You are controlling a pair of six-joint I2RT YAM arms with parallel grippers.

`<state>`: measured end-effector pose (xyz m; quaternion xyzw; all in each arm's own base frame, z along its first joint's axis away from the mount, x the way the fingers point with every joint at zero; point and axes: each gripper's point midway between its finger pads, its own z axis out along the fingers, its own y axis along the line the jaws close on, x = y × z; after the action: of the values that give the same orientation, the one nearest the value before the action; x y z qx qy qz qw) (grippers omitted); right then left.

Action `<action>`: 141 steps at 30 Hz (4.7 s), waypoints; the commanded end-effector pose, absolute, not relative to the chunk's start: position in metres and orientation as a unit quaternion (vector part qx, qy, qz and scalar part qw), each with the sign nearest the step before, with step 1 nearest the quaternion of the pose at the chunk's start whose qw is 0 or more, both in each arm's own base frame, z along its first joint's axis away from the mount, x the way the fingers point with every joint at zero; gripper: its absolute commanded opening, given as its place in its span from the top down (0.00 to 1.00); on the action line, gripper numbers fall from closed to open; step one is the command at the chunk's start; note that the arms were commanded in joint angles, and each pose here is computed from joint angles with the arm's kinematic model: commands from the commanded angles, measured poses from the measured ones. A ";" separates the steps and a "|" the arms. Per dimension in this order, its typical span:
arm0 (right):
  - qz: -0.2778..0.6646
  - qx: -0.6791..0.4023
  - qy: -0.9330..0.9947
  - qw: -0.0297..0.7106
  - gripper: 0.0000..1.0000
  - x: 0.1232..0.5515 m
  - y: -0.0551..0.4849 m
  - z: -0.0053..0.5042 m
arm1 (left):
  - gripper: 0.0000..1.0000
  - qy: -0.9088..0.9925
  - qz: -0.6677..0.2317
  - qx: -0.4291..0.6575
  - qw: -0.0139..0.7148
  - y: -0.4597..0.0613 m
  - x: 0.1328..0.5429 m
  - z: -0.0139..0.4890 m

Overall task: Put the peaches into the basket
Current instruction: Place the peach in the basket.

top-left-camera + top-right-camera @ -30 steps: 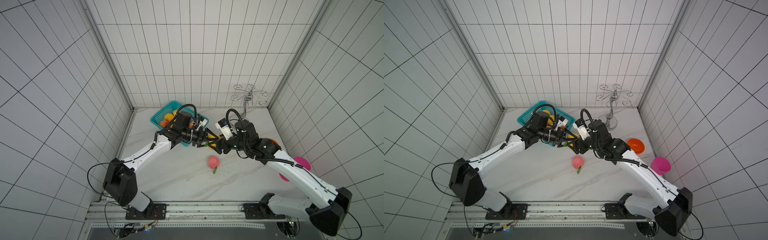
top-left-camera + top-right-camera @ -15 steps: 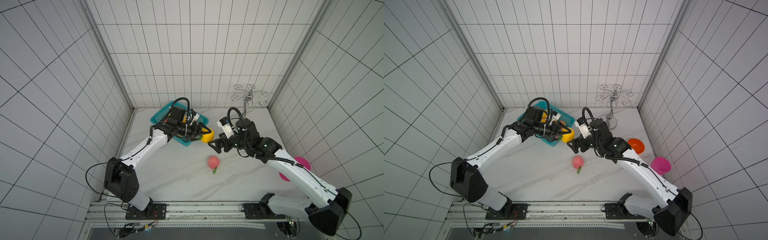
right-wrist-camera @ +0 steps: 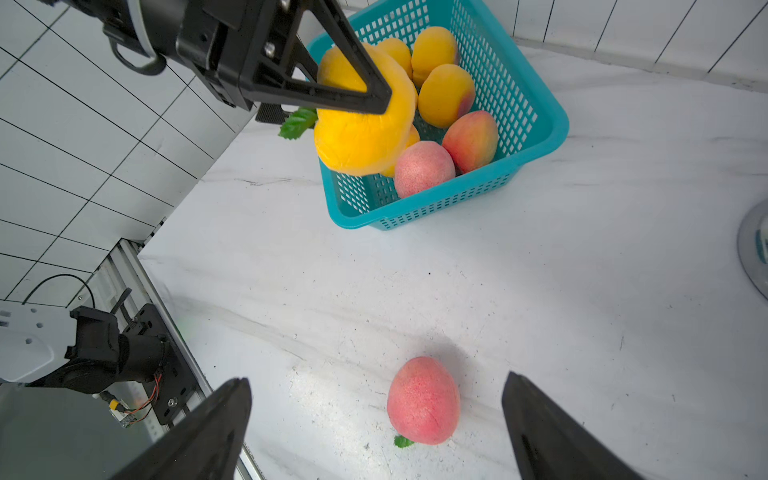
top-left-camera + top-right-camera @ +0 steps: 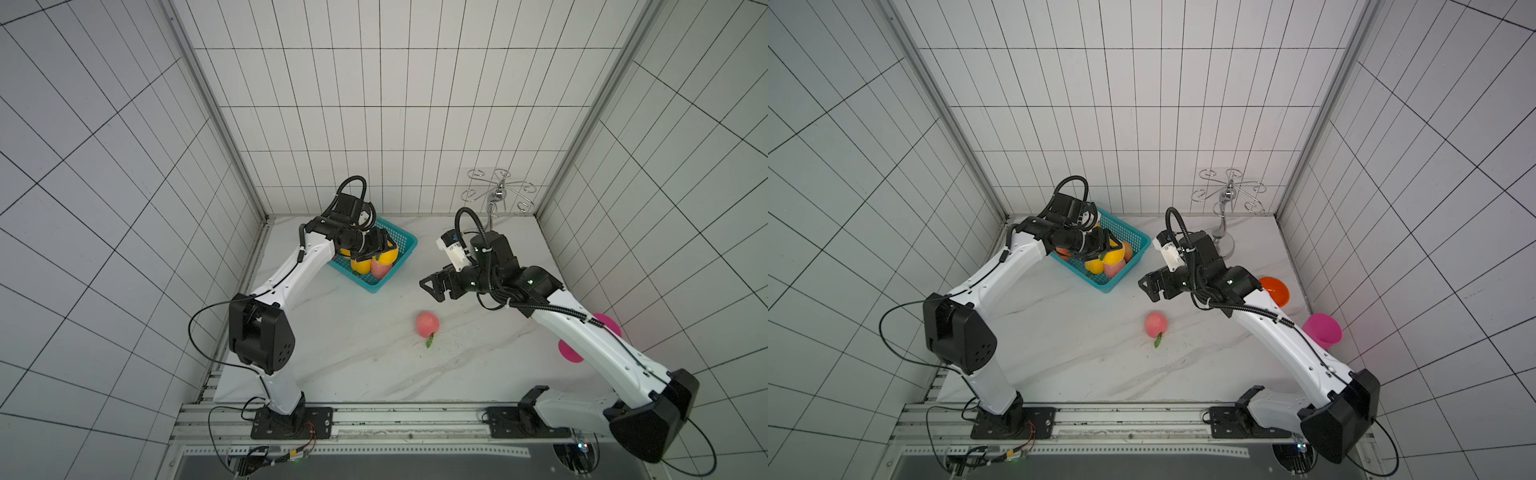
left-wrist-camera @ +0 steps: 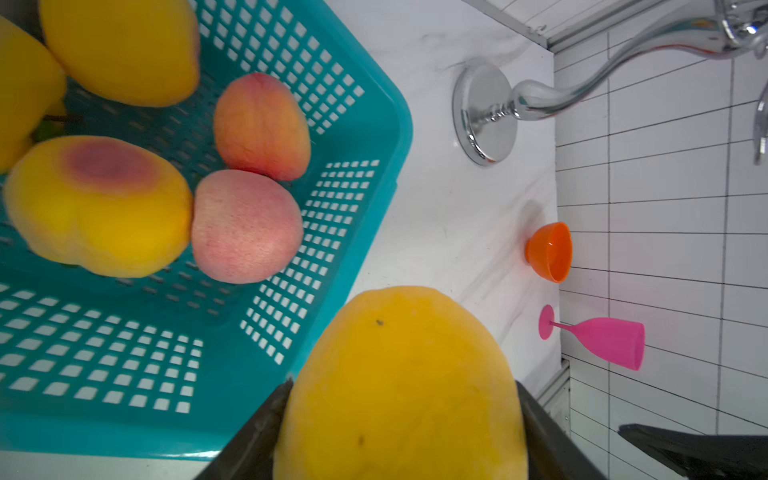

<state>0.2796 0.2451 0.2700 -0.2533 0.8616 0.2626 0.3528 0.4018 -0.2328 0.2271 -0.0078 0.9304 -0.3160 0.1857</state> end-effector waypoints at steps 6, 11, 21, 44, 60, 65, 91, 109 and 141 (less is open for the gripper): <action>0.249 -0.227 0.886 0.320 0.02 0.283 0.235 0.260 | 0.42 0.958 -0.199 -0.009 0.205 -0.195 0.422 0.198; 0.244 -0.220 0.895 0.301 0.02 0.284 0.234 0.246 | 0.42 0.966 -0.166 -0.006 0.200 -0.188 0.425 0.185; 0.240 -0.214 0.905 0.277 0.03 0.283 0.232 0.232 | 0.42 0.972 -0.137 0.003 0.190 -0.184 0.431 0.159; 0.241 -0.195 0.916 0.257 0.03 0.284 0.227 0.218 | 0.41 0.983 -0.080 0.056 0.158 -0.201 0.426 0.113; 0.242 -0.188 0.917 0.256 0.03 0.285 0.223 0.218 | 0.36 0.984 -0.066 0.063 0.152 -0.201 0.428 0.103; 0.243 -0.187 0.917 0.257 0.03 0.284 0.222 0.218 | 0.33 0.982 -0.074 0.061 0.160 -0.203 0.429 0.113; 0.244 -0.181 0.919 0.251 0.03 0.284 0.221 0.216 | 0.15 0.978 -0.085 0.065 0.179 -0.205 0.427 0.140; 0.250 -0.185 0.919 0.242 0.02 0.278 0.221 0.212 | 0.02 0.976 -0.067 0.061 0.200 -0.195 0.427 0.164; 0.251 -0.165 0.947 0.113 0.02 0.267 0.233 0.097 | 0.02 0.960 -0.247 0.009 0.133 -0.232 0.295 0.169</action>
<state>0.2715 0.2310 0.1063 -0.1697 0.9483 0.2389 0.1215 0.2934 -0.2267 0.1588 0.0162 0.9675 -0.2234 0.1175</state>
